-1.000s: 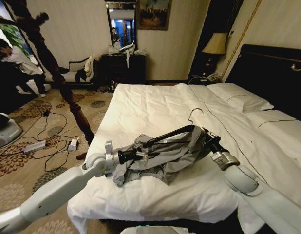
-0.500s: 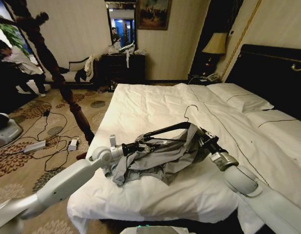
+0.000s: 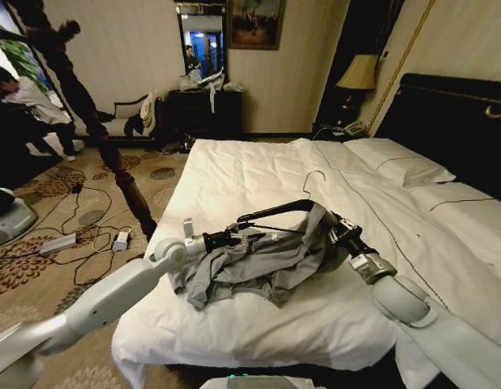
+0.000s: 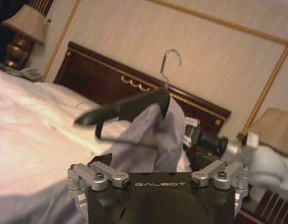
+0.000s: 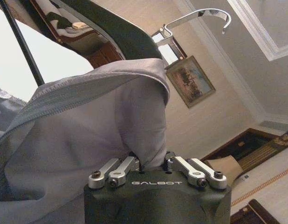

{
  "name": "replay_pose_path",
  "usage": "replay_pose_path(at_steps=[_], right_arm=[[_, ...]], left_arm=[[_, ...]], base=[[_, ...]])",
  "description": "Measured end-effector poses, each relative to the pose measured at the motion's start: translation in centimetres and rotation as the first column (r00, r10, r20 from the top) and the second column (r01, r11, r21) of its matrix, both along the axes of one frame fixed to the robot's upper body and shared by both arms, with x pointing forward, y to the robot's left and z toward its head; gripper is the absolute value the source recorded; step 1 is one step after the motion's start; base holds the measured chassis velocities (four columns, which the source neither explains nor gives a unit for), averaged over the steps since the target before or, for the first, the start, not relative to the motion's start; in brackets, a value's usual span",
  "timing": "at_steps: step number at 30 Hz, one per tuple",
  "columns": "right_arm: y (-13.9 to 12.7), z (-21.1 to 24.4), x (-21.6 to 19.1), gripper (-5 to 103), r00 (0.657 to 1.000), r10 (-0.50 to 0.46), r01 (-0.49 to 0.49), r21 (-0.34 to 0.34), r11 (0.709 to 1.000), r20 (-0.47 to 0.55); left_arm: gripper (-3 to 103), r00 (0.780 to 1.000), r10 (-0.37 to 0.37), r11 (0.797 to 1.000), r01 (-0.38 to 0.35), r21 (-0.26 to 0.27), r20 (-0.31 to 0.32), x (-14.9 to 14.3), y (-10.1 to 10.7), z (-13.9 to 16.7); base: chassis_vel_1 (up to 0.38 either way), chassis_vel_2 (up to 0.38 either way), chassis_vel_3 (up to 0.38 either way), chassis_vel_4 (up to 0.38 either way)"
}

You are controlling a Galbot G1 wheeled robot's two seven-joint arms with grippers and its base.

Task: Pick up the clothes from the bed and hang them on the clothes hanger.

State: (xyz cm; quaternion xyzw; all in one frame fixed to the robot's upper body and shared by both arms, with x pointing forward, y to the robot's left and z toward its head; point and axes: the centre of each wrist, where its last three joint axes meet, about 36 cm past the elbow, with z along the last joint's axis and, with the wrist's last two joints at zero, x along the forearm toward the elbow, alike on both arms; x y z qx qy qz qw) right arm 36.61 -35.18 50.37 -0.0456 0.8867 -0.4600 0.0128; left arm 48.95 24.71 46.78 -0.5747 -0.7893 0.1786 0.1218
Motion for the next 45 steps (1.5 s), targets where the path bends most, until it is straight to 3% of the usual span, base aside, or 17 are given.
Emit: replay_pose_path(at_steps=[5,10,12,15,18,21,24,25,28,30,33,37,39,41,45], right_arm=[[-0.3,-0.3,0.1,19,1.000,-0.016,0.016,0.007,1.000,-0.001],[-0.2,-1.1,-0.2,19,1.000,-0.006,0.006,0.003,1.000,0.004],[-0.1,-1.1,-0.2,19,1.000,-0.005,0.004,0.003,1.000,0.003],[-0.1,-1.3,-0.3,19,1.000,0.004,-0.004,-0.002,1.000,0.005],[-0.1,-1.4,-0.4,19,1.000,0.007,-0.007,-0.005,1.000,0.005],[-0.1,-1.5,-0.4,19,1.000,0.012,-0.012,-0.010,1.000,0.005],[-0.1,-1.5,-0.4,19,1.000,0.014,-0.014,-0.011,1.000,0.004],[-0.1,-1.6,-0.5,19,1.000,0.017,-0.017,-0.015,1.000,0.001],[-0.1,-1.7,-0.5,19,1.000,0.017,-0.017,-0.016,1.000,-0.002],[-0.2,-1.8,-0.5,19,1.000,0.015,-0.015,-0.017,1.000,-0.004],[-0.2,-1.9,-0.5,19,1.000,0.011,-0.012,-0.017,1.000,-0.005],[-0.3,-2.0,-0.4,19,1.000,0.007,-0.007,-0.017,1.000,-0.006],[-0.4,-2.2,-0.5,19,1.000,0.004,-0.004,-0.016,1.000,-0.009],[-0.4,-2.4,-0.6,19,1.000,0.001,-0.001,-0.016,1.000,-0.012],[-0.4,-2.5,-0.6,19,1.000,0.001,-0.001,-0.018,1.000,-0.014]], left_arm=[[100,0.999,0.034,0.999,-0.034,0.024,-0.001,-2.2,2.4,-0.4],[100,0.987,0.158,0.986,-0.157,0.047,-0.015,-2.9,5.5,-1.6],[100,0.985,0.172,0.984,-0.171,0.050,-0.017,-2.7,5.6,-1.7],[100,0.953,0.300,0.953,-0.297,0.060,-0.052,-0.9,6.2,-3.0],[100,0.939,0.340,0.940,-0.336,0.063,-0.059,0.3,6.3,-3.3],[100,0.915,0.394,0.919,-0.391,0.056,-0.085,3.6,5.2,-4.1],[100,0.913,0.399,0.917,-0.395,0.061,-0.088,4.5,4.8,-4.4],[100,0.906,0.412,0.911,-0.406,0.078,-0.092,6.4,3.7,-5.1],[100,0.900,0.423,0.905,-0.415,0.088,-0.105,7.5,3.2,-5.8],[100,0.894,0.431,0.900,-0.418,0.122,-0.122,8.6,2.4,-7.3],[103,0.895,0.433,0.896,-0.415,0.158,-0.109,8.8,1.8,-8.4],[98,0.887,0.450,0.882,-0.424,0.205,-0.104,8.7,1.6,-9.6],[93,0.871,0.478,0.867,-0.446,0.224,-0.116,8.9,1.9,-10.4],[98,0.852,0.505,0.853,-0.470,0.229,-0.134,9.4,2.0,-10.6],[100,0.844,0.518,0.847,-0.484,0.218,-0.140,10.9,1.8,-10.0]], base=[[0.000,0.000,0.000,0.000],[0.000,0.000,0.000,0.000],[0.000,0.000,0.000,0.000],[0.000,0.000,0.000,0.000],[0.000,0.000,0.000,0.000],[0.000,0.000,0.000,0.000],[0.000,0.000,0.000,0.000],[0.000,0.000,0.000,0.000],[0.000,0.000,0.000,0.000],[0.000,0.000,0.000,0.000],[0.000,0.000,0.000,0.000],[0.000,0.000,0.000,0.000],[0.000,0.000,0.000,0.000],[0.000,0.000,0.000,0.000],[0.000,0.000,0.000,0.000]])
